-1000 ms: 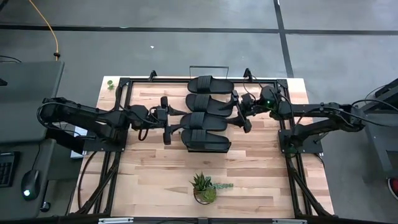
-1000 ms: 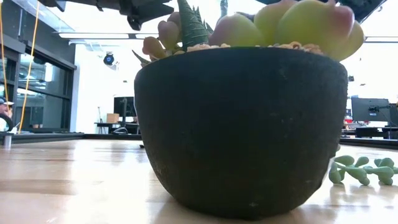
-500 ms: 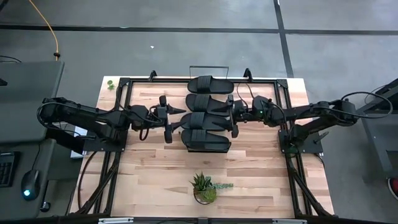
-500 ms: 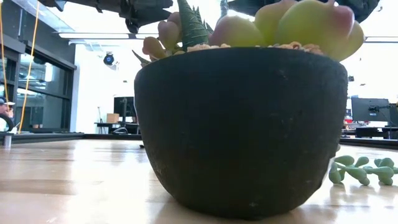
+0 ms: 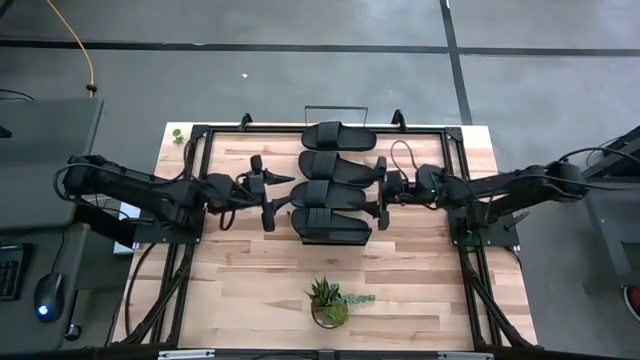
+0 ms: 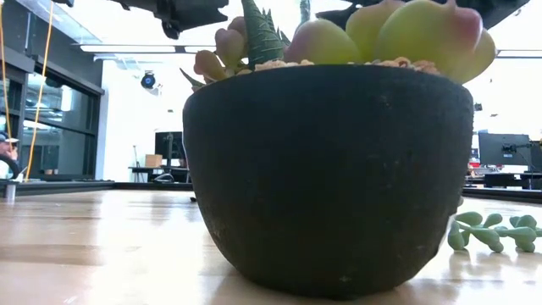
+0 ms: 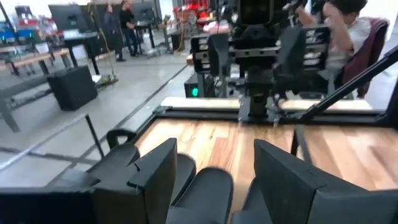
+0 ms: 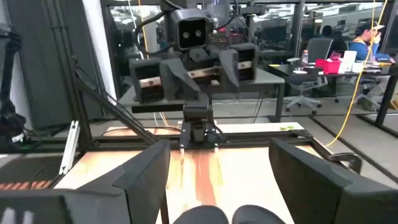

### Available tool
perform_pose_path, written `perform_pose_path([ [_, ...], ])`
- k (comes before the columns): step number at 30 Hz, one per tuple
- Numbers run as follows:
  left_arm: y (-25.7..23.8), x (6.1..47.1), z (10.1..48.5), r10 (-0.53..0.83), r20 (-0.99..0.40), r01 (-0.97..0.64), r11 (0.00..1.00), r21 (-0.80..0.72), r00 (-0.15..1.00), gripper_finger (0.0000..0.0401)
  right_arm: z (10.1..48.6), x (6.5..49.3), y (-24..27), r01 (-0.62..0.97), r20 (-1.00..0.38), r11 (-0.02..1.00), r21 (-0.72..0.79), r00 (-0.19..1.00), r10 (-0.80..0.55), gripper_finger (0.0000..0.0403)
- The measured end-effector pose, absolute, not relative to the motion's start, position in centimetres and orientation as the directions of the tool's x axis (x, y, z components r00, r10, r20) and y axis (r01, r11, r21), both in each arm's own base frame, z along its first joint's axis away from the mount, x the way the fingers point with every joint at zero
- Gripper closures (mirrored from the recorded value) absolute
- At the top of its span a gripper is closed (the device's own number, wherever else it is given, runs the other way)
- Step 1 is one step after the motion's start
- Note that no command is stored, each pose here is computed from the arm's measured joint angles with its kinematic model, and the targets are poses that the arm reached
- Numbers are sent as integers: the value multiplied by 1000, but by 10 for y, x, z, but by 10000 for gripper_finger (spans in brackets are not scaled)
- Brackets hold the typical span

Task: Pick and place slides into the shelf
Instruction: Return to Home Position

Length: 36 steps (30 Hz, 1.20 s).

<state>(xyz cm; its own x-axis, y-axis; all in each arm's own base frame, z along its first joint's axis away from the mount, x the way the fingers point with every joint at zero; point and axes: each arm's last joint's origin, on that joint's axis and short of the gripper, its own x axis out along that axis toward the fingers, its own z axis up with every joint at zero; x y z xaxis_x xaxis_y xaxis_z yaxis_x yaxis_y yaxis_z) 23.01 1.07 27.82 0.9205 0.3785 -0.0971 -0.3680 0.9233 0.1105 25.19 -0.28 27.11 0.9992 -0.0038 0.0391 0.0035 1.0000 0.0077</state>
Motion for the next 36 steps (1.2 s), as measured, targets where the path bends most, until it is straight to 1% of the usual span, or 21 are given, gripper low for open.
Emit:
perform_pose_path([
  [5,4,221,287,371,-70,-362,925,114,926,203,286,227,-2,-19,14,1000,-12,1000,19,139],
  [9,5,215,286,374,-101,-361,924,129,922,203,296,208,-1,-25,5,999,-24,1000,25,139],
  [11,5,215,284,378,-125,-360,922,143,917,203,300,201,0,-31,13,999,-25,999,31,139],
  [25,5,215,282,385,-141,-362,918,163,912,203,319,141,4,-54,53,998,-31,997,56,139],
  [29,5,215,282,385,-141,-362,918,163,912,203,295,132,4,-56,135,997,-49,989,62,139],
  [32,5,215,282,385,-141,-362,918,163,912,203,274,123,2,-7,225,999,-43,974,16,139],
  [34,5,215,282,385,-141,-362,918,162,912,203,267,115,1,9,285,999,-43,958,4,139],
  [36,5,215,281,383,-137,-362,919,158,914,203,262,109,0,18,311,999,-42,950,-4,139],
])
